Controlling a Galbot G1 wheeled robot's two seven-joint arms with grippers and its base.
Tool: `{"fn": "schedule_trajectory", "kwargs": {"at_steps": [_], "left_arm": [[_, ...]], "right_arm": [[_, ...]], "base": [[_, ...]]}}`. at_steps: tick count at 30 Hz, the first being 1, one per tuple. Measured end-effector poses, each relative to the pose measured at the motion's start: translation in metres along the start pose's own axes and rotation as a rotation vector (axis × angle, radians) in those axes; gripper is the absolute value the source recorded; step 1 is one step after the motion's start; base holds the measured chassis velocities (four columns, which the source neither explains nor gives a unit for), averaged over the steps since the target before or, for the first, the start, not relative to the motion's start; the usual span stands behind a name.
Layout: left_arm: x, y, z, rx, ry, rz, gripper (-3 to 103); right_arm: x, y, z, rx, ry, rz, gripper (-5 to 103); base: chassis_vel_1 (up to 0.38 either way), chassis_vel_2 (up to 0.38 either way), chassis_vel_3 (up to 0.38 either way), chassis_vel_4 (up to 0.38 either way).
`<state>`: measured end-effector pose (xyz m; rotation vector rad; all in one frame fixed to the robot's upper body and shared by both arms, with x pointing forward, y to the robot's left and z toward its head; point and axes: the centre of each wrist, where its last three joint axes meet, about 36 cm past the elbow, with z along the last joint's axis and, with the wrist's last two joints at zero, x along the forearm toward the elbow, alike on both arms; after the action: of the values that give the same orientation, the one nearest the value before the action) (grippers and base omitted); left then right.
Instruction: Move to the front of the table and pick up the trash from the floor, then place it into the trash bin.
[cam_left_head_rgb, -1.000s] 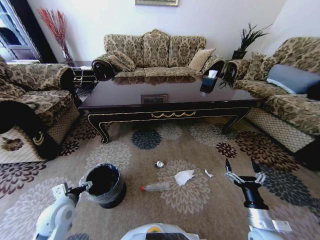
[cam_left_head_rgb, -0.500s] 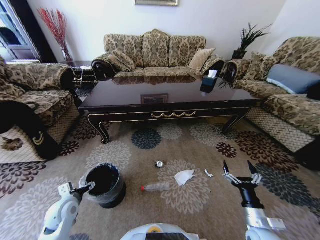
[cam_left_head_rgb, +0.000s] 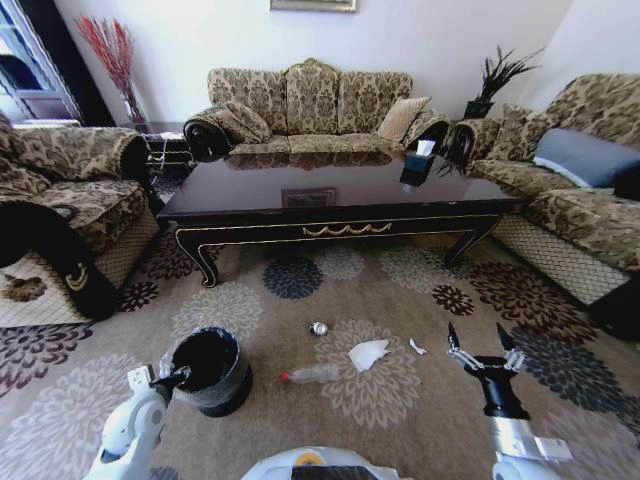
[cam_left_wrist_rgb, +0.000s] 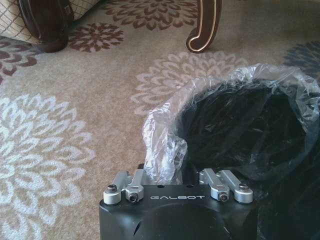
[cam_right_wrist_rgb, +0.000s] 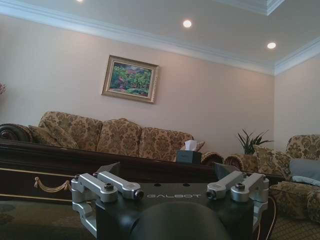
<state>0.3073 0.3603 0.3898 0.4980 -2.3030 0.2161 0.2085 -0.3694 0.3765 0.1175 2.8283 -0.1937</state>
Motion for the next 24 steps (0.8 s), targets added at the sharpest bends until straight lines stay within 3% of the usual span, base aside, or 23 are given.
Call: {"fn": "schedule_trajectory", "kwargs": {"at_steps": [2,4,8,10,19,22,24], "left_arm": [[0.001,0.001,0.000,-0.007,-0.003,-0.007,30],[0.002,0.002,0.000,-0.010,-0.004,-0.011,30],[0.005,0.006,-0.001,-0.020,-0.005,-0.023,9],[0.006,0.008,0.000,-0.021,-0.004,-0.029,5],[0.014,0.013,0.002,-0.029,-0.008,-0.050,3],[0.022,0.015,-0.002,-0.036,-0.030,-0.059,3],[0.036,0.016,-0.012,-0.043,-0.070,-0.063,3]], "right_arm": [[0.001,0.000,0.002,0.000,0.003,0.000,100],[0.001,0.000,0.003,-0.001,0.005,0.000,100],[0.001,0.001,0.007,-0.003,0.006,-0.004,100],[0.001,0.002,0.008,-0.004,0.006,-0.005,100],[-0.002,-0.001,0.017,-0.009,0.009,-0.002,100],[-0.005,-0.003,0.024,-0.022,0.019,0.015,100],[-0.012,-0.002,0.028,-0.068,0.056,0.056,100]], "base": [[0.000,0.000,0.000,0.000],[0.000,0.000,0.000,0.000],[0.000,0.000,0.000,0.000],[0.000,0.000,0.000,0.000],[0.000,0.000,0.000,0.000],[0.000,0.000,0.000,0.000],[0.000,0.000,0.000,0.000]]}}
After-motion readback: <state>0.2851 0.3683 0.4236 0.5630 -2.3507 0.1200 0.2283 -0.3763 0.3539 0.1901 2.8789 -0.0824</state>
